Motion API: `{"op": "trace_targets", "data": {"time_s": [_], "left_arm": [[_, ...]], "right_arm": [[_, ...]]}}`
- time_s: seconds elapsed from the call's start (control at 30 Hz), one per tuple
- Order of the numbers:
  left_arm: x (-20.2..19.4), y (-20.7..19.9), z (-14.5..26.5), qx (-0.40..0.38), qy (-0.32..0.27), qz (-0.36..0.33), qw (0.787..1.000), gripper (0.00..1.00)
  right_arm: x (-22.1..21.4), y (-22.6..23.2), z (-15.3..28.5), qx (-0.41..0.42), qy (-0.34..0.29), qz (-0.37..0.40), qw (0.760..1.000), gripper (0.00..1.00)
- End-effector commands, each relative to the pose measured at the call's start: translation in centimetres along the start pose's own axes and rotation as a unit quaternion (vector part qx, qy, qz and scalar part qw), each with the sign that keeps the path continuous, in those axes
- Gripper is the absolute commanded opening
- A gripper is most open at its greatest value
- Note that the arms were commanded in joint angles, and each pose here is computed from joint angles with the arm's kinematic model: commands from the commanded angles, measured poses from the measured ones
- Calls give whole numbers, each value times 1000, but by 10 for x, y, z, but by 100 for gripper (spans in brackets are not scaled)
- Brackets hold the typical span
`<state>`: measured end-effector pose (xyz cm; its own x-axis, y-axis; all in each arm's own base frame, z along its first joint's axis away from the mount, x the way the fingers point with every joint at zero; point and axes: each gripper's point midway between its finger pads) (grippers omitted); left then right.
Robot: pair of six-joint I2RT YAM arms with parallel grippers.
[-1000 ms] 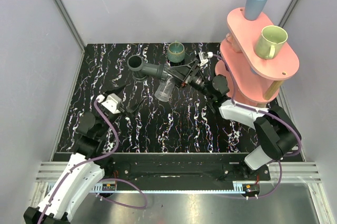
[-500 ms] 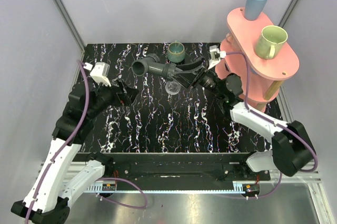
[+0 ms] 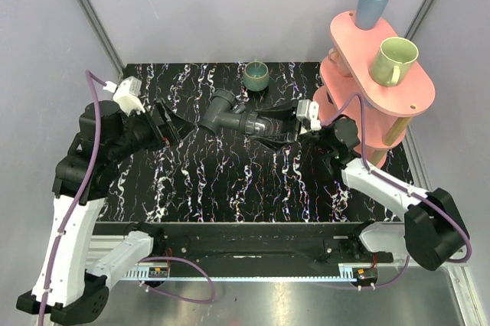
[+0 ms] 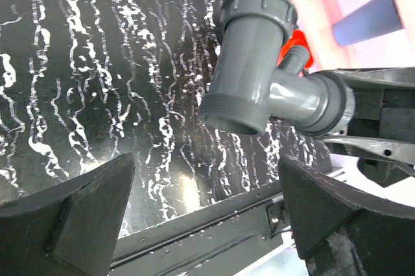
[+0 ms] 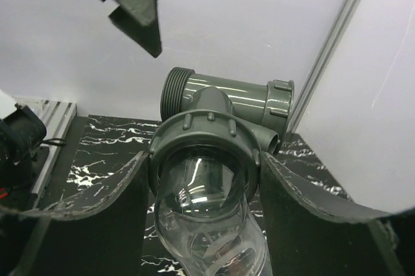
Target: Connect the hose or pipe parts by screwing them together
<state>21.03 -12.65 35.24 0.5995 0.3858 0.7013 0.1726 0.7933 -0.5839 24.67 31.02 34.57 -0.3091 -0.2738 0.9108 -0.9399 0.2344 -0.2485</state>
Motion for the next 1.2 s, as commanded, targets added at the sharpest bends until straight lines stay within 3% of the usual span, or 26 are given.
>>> {"op": "trace_targets", "data": {"time_s": [0.0, 0.3, 0.63, 0.9, 1.0, 1.03, 1.07, 1.13, 1.17], "left_arm": [[8, -33, 1, -82, 24, 2, 996, 97], [7, -62, -22, -210, 87, -10, 974, 95], [-16, -72, -37, -311, 138, 34, 940, 90], [-26, -73, -42, -353, 156, 61, 920, 76], [-27, -77, -36, -375, 156, 54, 912, 60], [-28, -79, -34, -380, 164, 60, 908, 39], [-28, -79, -33, -382, 163, 61, 908, 26], [-29, -78, -34, -385, 156, 50, 908, 5], [-31, -77, -35, -386, 153, 42, 909, 0]], "right_arm": [[41, 15, 3, 46, -45, 139, 988, 0], [57, 37, 5, 97, -73, 168, 978, 0], [58, 43, 6, 104, -78, 167, 977, 0], [50, 43, 2, 107, -76, 152, 980, 0], [46, 43, 1, 110, -70, 133, 982, 0], [45, 45, -1, 122, -65, 124, 983, 0], [41, 45, -1, 124, -59, 107, 985, 0], [37, 39, -5, 113, -57, 90, 988, 0], [36, 38, -7, 106, -53, 55, 991, 0]]}}
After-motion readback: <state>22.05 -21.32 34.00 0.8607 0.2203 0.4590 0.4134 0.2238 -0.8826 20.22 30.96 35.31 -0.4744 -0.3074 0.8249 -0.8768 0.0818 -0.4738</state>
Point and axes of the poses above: each gripper's point midway between its finger pads, its own z axis back along the fingers, its own y axis along the line the jaws close on, x = y × z, and after that the axes turned 1 degree about z, right-handed
